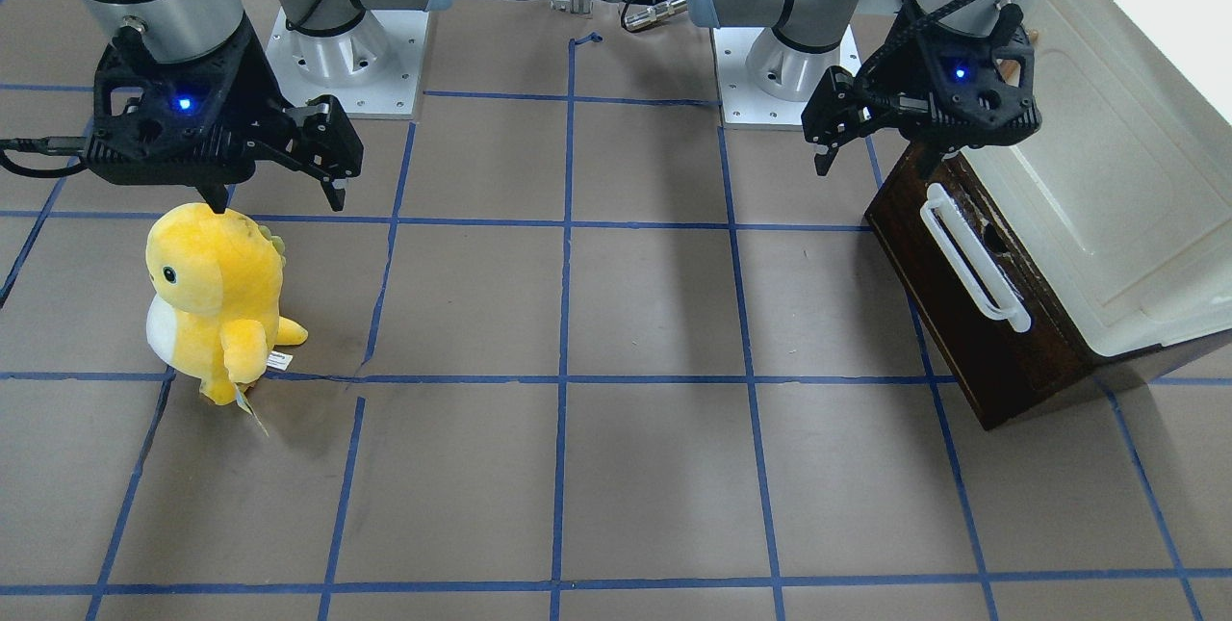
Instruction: Pull drawer sideways
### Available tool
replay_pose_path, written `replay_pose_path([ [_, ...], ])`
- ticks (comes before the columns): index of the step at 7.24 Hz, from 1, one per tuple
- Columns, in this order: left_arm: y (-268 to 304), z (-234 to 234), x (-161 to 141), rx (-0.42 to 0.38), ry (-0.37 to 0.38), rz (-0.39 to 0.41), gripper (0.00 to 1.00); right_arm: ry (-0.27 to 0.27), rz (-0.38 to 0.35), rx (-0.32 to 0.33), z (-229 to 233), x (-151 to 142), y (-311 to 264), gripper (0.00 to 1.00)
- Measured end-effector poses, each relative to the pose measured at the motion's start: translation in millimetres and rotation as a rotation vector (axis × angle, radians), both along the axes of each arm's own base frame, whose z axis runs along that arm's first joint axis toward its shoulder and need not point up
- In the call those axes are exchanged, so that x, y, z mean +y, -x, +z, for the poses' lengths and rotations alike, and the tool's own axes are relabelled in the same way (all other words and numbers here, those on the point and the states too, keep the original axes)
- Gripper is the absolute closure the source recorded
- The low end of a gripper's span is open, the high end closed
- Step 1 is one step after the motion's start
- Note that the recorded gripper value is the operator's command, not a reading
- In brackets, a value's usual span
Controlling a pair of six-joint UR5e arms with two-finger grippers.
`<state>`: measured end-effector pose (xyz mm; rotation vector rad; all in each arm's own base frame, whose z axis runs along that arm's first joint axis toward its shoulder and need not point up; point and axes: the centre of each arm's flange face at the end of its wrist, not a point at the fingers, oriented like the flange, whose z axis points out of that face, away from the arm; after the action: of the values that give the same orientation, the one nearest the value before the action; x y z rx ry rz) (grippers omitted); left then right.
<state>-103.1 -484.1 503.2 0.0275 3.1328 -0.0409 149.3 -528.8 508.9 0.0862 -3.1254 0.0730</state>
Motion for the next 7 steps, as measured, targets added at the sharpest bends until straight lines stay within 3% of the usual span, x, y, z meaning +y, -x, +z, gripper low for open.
replay_pose_path([
  [7,-0.2,-4.3,1.8,-0.003,-0.005,-0.010,0.00,0.000,0.000,0.001,0.0,0.0,0.0,0.00],
])
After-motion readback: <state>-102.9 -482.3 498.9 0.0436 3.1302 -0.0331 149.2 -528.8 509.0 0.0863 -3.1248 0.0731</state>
